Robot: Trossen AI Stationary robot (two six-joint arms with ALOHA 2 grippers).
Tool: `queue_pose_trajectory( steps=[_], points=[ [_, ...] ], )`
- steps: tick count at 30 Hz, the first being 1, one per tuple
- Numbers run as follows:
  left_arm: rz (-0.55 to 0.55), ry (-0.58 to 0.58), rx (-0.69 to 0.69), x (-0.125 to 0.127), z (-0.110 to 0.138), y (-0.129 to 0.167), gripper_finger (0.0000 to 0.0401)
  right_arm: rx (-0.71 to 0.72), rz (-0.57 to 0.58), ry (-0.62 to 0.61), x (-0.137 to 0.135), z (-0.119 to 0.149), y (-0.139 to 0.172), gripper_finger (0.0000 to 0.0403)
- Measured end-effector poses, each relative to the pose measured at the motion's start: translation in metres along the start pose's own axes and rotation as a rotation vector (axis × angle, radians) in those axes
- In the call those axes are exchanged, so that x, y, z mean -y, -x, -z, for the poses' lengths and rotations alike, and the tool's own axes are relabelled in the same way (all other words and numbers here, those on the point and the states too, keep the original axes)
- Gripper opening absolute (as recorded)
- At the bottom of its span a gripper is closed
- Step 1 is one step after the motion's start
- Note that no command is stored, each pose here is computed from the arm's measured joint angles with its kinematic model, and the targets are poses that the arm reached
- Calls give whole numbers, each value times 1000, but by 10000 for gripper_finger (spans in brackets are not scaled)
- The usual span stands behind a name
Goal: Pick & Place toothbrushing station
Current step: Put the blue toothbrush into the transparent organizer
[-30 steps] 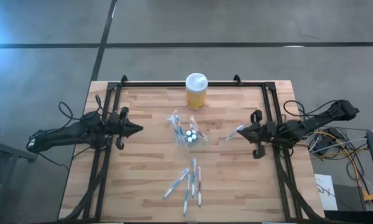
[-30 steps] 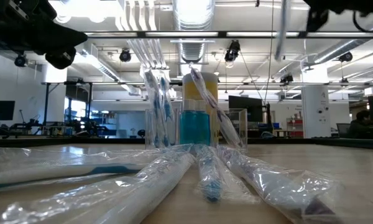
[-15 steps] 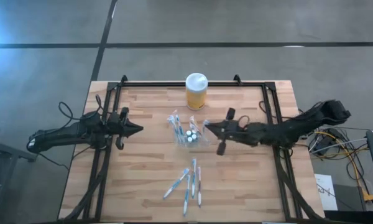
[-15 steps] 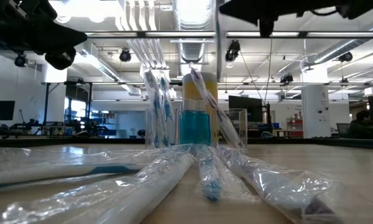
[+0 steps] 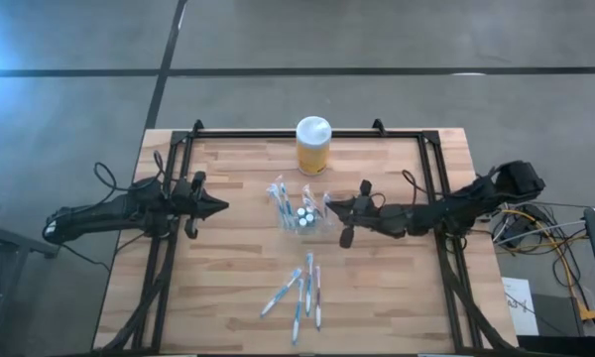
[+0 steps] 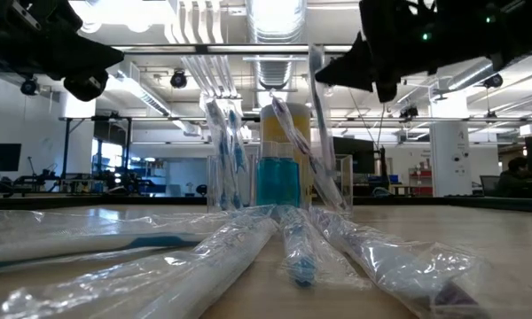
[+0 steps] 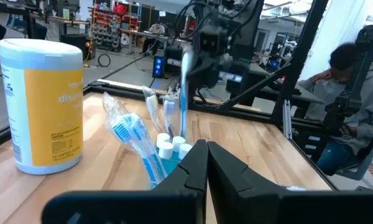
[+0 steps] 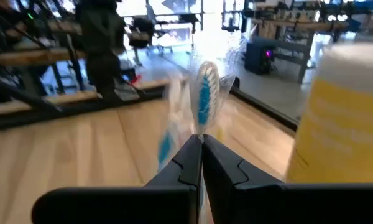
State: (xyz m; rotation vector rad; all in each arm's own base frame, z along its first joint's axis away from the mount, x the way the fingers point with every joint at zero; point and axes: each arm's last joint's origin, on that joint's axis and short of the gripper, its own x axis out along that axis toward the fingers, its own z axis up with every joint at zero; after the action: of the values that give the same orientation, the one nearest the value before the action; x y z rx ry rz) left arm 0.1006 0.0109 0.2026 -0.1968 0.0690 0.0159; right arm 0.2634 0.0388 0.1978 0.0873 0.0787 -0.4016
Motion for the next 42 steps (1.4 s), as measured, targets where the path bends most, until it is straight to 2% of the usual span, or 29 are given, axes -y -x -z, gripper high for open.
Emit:
queue_pose_trajectory(
  steps=[16,28,32,37,42],
  points=[
    [-1,5,1,0,0,0,10,-109,51,10,-3,37,-15,8],
    [-2,6,-8,0,1,0,10,-93,35,-39,-2,28,-11,10],
    [-4,6,-16,0,2,0,10,-102,13,-57,-2,25,-10,33],
    [-4,-7,-18,0,2,0,10,-106,-12,-76,-2,24,-9,85],
    [-2,-4,-20,0,2,0,10,-66,-8,-29,0,12,-5,129]
  ],
)
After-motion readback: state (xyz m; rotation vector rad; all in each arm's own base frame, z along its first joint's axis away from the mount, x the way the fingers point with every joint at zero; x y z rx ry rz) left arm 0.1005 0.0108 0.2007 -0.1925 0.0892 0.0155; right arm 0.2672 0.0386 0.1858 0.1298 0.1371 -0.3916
